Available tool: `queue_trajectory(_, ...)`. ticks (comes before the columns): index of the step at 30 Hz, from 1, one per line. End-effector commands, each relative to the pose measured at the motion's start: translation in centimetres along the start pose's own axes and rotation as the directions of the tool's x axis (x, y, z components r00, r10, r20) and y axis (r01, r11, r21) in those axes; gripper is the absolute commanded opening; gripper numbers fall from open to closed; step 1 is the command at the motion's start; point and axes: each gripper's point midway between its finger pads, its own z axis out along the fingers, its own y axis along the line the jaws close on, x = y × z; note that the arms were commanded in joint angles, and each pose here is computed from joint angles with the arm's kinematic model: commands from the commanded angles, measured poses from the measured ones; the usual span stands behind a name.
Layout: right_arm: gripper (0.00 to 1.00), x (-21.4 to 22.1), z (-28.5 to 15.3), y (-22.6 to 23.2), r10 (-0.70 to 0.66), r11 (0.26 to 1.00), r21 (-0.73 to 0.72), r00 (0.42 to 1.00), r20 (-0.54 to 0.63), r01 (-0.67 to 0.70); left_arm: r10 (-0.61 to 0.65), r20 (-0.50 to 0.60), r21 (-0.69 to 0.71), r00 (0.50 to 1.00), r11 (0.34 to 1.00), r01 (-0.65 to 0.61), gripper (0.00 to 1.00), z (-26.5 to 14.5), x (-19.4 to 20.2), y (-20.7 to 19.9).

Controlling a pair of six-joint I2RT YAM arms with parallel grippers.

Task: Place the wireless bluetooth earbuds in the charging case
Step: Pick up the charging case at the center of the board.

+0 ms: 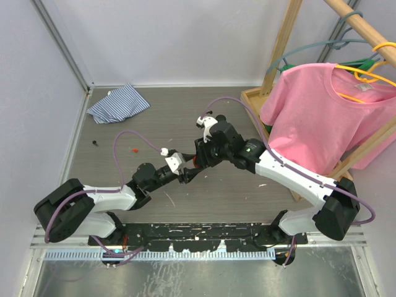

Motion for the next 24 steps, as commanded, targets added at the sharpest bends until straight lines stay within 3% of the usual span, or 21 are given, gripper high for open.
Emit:
queue_trajectory(1, 0.42, -2.3, -0.5, 0.7, -0.027, 1.0, 0.002, 0.998, 0.06, 0.027, 0.029, 0.108, -0.019, 0.994, 0.999, -0.027, 0.43, 0.1, -3.3, 0.4)
queue_trajectory(5, 0.35, -2.4, -0.6, 0.7, -0.035, 0.999, 0.008, 0.997, 0.062, 0.035, 0.032, 0.103, -0.023, 0.994, 0.999, -0.03, 0.46, 0.0, -3.2, 0.4)
queue_trajectory(12, 0.15, -2.5, -1.7, 0.5, -0.089, 0.996, 0.016, 0.994, 0.063, 0.089, 0.064, 0.052, -0.006, 0.997, 0.998, -0.064, 0.66, -0.7, -3.1, 0.2)
queue_trajectory(17, 0.1, -2.8, -2.8, 0.5, -0.133, 0.991, 0.018, 0.988, 0.076, 0.132, 0.057, 0.04, 0.046, 0.998, 0.997, -0.059, 0.73, -1.5, -3.1, -0.2)
queue_trajectory(24, 0.08, -2.7, -3.9, 0.8, -0.193, 0.98, -0.024, 0.978, 0.084, 0.196, -0.088, 0.02, 0.208, 0.996, 0.975, 0.082, 0.75, -2.0, -2.7, -0.3)
